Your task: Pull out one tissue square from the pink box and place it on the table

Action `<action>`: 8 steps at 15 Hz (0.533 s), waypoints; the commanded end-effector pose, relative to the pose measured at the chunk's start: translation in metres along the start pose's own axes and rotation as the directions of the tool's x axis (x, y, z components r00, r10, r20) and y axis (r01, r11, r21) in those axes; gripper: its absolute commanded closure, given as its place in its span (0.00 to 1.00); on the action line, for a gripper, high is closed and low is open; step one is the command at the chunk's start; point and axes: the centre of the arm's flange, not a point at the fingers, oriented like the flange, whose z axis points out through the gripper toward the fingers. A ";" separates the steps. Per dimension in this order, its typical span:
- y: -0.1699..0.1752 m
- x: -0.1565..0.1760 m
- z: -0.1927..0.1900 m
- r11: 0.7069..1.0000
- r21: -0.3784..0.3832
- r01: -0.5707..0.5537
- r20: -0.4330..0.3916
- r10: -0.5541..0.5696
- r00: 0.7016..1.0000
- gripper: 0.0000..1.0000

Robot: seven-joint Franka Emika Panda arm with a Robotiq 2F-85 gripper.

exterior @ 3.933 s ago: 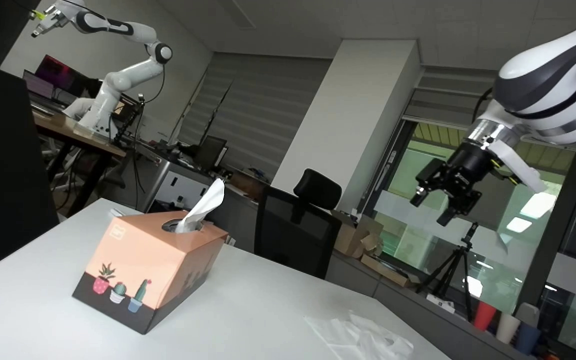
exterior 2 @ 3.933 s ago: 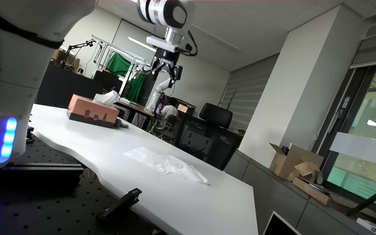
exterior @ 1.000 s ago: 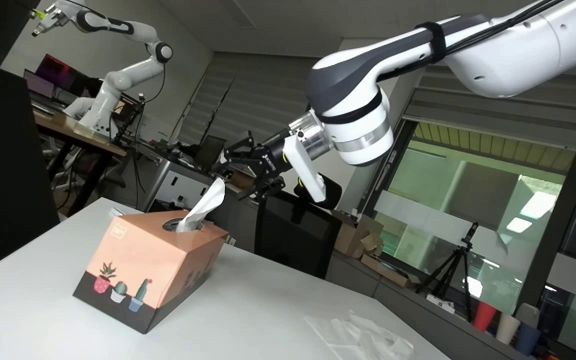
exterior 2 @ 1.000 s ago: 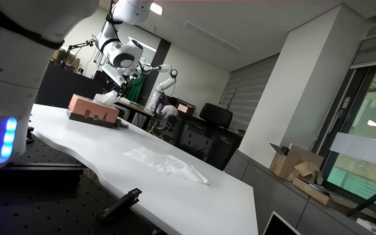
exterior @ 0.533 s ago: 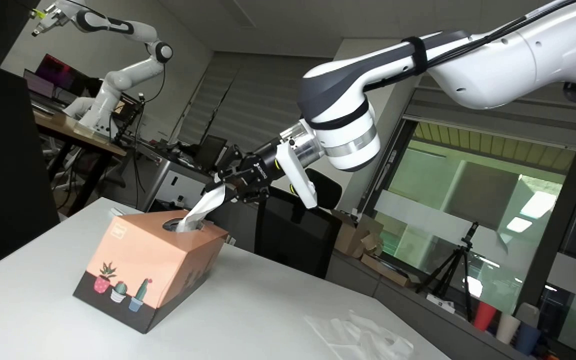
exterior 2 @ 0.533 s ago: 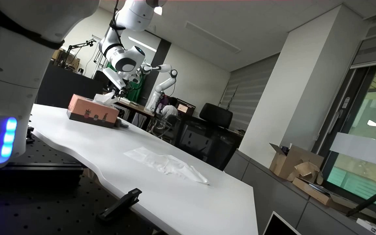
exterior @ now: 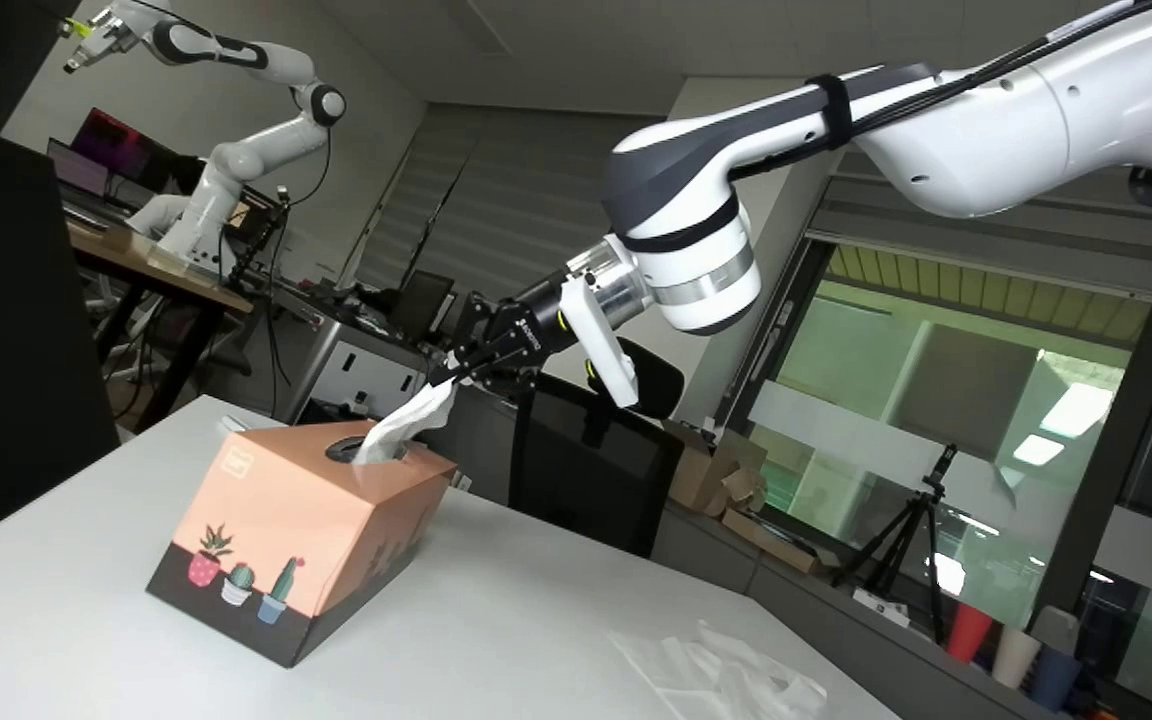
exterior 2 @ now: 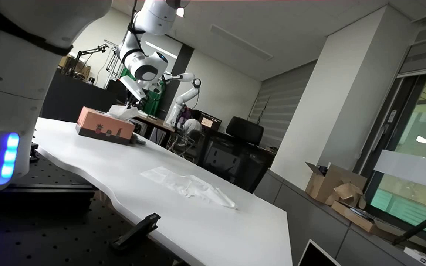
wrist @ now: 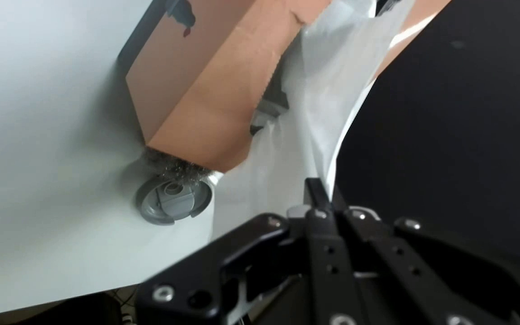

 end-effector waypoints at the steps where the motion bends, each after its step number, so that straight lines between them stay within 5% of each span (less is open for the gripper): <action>1: 0.008 0.023 -0.042 1.000 -0.030 0.000 -0.009 0.000 1.000 1.00; 8: 0.037 0.061 -0.149 0.989 -0.148 -0.007 -0.068 -0.003 0.998 1.00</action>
